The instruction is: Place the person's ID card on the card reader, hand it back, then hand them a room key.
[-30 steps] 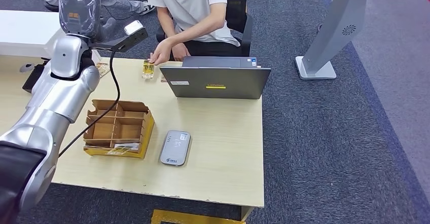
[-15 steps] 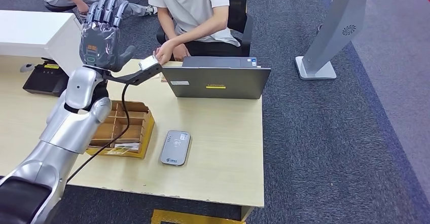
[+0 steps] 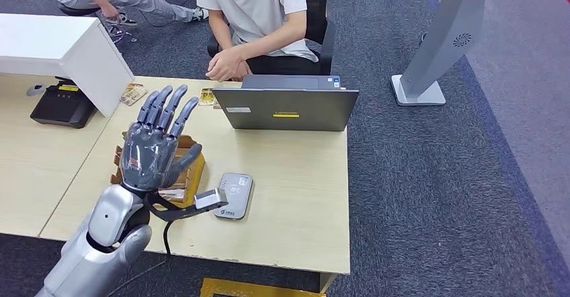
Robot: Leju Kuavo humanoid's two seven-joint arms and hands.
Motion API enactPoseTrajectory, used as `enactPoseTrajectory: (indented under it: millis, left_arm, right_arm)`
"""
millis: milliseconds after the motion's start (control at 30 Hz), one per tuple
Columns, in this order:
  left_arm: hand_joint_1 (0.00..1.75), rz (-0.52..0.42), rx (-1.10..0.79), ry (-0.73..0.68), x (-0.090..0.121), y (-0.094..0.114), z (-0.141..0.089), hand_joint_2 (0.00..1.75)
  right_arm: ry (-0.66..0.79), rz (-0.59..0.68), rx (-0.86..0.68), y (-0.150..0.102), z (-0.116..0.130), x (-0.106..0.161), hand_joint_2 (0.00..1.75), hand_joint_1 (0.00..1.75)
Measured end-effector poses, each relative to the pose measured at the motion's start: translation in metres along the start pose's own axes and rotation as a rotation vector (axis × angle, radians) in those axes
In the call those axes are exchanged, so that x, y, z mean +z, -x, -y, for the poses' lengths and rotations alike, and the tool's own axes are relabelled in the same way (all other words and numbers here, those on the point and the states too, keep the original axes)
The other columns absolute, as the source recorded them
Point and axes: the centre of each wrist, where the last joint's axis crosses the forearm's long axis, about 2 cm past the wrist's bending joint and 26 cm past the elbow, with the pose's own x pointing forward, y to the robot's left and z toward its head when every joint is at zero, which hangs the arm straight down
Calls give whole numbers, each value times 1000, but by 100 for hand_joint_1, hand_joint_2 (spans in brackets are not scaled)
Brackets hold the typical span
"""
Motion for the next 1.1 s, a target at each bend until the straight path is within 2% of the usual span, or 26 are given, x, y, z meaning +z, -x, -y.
enactPoseTrajectory:
  millis: [167, 367, 867, 1100]
  left_arm:
    - [0, 34, 24, 34, 32, -16, -5, 175]
    - [0, 53, 52, 131, 56, -25, -5, 175]
    - [0, 61, 57, 156, 64, -25, -7, 175]
    - [0, 43, 100, 361, 74, -23, -1, 175]
  right_arm:
    - [16, -4, -24, 6, 3, 1, 0, 0]
    - [27, -3, -39, 8, 5, 2, 0, 0]
    - [33, -6, -47, 9, 6, 2, 0, 0]
    - [39, -11, -58, 9, 7, 1, 0, 0]
